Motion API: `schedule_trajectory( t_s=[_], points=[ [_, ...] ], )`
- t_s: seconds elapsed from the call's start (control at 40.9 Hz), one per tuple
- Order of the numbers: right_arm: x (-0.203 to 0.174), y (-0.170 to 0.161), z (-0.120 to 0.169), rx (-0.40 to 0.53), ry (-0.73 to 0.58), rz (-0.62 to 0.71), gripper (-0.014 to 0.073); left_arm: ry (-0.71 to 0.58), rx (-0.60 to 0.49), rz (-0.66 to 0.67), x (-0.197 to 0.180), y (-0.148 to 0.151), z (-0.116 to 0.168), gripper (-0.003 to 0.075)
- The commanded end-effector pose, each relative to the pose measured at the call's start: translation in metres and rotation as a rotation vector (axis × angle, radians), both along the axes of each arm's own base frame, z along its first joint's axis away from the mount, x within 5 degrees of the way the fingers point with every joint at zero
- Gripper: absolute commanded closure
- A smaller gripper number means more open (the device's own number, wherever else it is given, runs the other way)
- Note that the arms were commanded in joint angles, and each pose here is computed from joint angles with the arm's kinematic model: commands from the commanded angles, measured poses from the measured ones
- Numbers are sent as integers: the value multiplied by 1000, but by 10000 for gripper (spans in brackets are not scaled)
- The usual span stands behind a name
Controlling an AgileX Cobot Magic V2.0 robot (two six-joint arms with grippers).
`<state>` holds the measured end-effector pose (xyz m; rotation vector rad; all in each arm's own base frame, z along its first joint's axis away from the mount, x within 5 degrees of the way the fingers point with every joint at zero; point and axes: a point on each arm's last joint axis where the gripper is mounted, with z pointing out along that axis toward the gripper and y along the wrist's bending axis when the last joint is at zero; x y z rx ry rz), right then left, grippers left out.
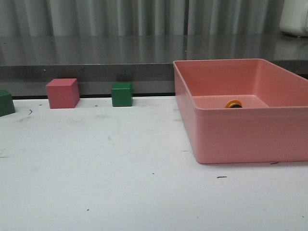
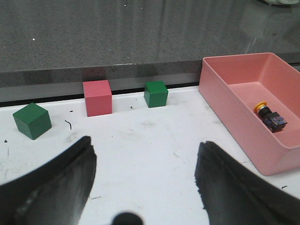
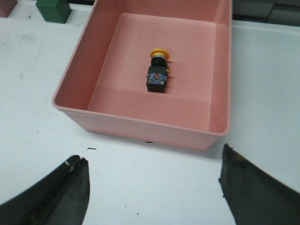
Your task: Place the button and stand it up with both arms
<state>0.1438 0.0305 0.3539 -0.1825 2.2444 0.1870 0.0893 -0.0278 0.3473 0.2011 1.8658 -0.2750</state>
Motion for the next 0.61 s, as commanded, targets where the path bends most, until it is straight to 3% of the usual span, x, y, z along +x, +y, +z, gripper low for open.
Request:
schedule_trajectory(
  t_s=[0.0, 0.318, 0.586],
  points=[
    [24, 9, 13, 2, -12, 35, 1, -87, -44, -1, 2, -1, 16, 281],
    [114, 32, -6, -49, 224, 61, 1, -89, -44, -1, 2, -1, 16, 281],
    [182, 46, -40, -45, 362, 22, 2, -89, -44, -1, 2, -1, 16, 281]
  ],
)
